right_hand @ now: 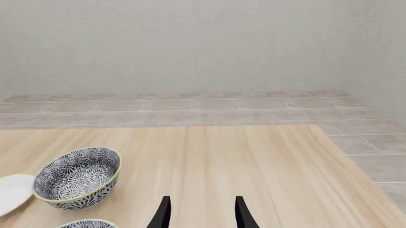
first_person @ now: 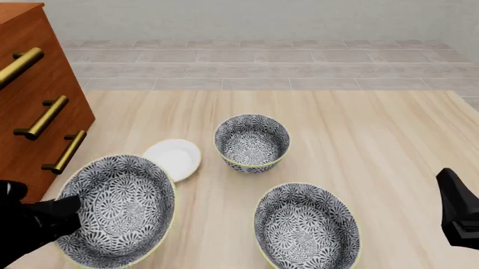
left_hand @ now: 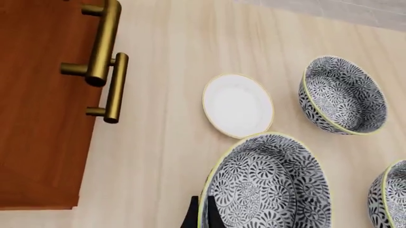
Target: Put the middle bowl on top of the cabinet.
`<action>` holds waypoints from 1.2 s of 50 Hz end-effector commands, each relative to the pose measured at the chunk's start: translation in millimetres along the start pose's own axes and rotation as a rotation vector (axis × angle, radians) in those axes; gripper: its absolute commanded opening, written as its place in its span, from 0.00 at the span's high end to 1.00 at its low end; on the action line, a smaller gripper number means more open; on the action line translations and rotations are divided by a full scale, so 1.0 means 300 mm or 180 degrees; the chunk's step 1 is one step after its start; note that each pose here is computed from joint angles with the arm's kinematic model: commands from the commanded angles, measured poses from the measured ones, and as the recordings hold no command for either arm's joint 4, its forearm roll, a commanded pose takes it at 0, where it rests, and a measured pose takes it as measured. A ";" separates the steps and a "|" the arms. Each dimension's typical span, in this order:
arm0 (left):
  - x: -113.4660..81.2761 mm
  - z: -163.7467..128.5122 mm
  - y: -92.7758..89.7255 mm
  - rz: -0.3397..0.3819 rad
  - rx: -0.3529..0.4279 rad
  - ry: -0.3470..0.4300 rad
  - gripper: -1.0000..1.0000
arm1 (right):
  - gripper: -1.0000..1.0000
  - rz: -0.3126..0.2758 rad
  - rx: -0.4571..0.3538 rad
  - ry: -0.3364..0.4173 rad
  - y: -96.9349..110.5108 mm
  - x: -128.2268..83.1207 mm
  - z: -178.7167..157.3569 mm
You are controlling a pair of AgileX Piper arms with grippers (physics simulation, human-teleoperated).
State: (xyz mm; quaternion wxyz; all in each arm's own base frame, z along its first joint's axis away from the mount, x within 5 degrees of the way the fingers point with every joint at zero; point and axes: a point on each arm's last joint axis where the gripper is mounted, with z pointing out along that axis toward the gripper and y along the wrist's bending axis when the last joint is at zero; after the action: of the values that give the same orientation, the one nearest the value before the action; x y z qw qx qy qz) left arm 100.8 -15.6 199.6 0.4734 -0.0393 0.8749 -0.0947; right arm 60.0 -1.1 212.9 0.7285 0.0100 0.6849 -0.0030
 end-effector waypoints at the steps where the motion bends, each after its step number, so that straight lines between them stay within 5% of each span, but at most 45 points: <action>1: -0.023 -0.030 -0.005 -0.0036 0.0027 -0.0108 1.00 | 0.00 -0.0002 0.0002 -0.0005 0.000 -0.001 -0.001; 19: -0.058 -0.070 -0.014 -0.0065 0.0062 -0.0236 1.00 | 0.00 0.0000 0.0006 -0.0013 0.000 -0.001 -0.006; 60: -0.287 -0.130 -0.050 0.0095 -0.0033 -0.0520 1.00 | 0.00 0.0009 0.0019 -0.0014 -0.001 -0.006 -0.004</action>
State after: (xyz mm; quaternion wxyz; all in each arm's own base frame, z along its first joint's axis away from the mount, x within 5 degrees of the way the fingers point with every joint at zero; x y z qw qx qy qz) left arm 110.8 -11.9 280.1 0.5334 -0.0346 0.8414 -0.0792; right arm 58.4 -1.4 214.8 0.7307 0.0132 0.6826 -0.0039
